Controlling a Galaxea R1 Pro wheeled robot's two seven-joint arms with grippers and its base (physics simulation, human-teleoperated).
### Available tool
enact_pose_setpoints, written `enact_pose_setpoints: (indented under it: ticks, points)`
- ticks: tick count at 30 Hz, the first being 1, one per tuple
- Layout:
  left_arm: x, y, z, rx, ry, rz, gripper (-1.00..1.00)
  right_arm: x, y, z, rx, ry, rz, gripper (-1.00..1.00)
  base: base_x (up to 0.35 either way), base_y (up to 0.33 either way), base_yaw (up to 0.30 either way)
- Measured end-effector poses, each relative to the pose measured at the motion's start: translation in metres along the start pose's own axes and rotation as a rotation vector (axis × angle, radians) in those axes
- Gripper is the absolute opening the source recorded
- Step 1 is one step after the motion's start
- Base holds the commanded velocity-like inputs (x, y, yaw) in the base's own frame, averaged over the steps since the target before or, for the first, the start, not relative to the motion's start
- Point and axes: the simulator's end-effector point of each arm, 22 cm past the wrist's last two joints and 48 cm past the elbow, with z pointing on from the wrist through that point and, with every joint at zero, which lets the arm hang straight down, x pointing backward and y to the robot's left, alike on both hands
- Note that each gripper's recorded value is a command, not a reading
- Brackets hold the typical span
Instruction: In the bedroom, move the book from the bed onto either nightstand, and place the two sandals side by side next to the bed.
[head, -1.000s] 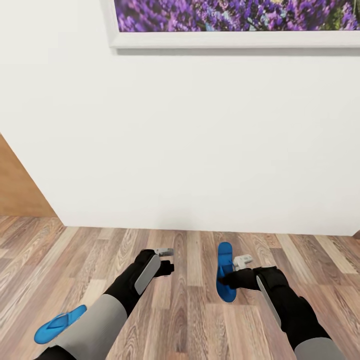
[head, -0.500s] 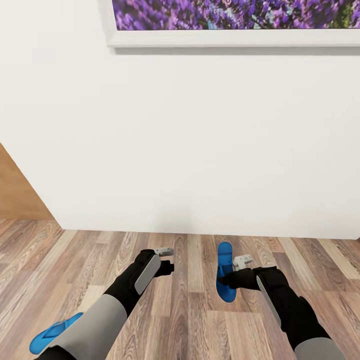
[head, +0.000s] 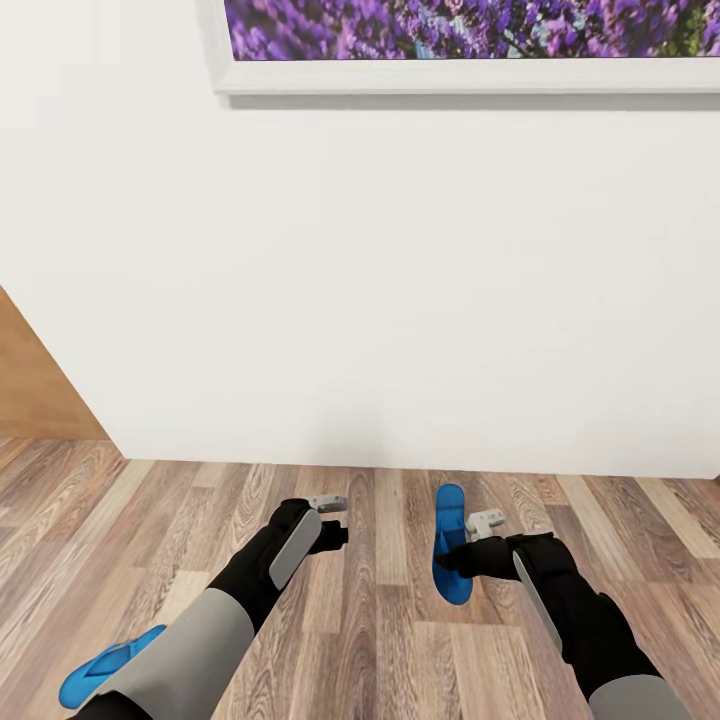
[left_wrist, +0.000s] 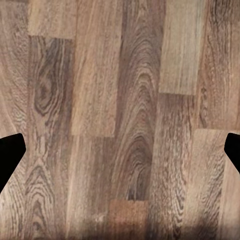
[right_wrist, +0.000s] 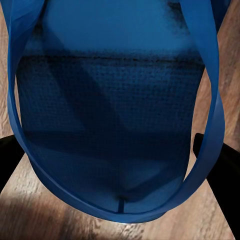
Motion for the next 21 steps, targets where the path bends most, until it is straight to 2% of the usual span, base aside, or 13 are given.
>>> enact_pose_setpoints:
  ticks: [10, 21]
  points:
    - [-0.0001, 0.0000, -0.0002, 0.000, 0.000, 0.000, 1.00, 0.0000, 0.0002, -0.0002, 0.000, 0.000, 0.000, -1.00, 0.000, 0.000, -0.023]
    - [-0.0028, -0.0005, -0.0037, 0.000, -0.008, 0.001, 1.00, -0.0030, 0.0006, -0.0031, 0.001, -0.008, -0.002, -1.00, 0.000, 0.000, -0.136]
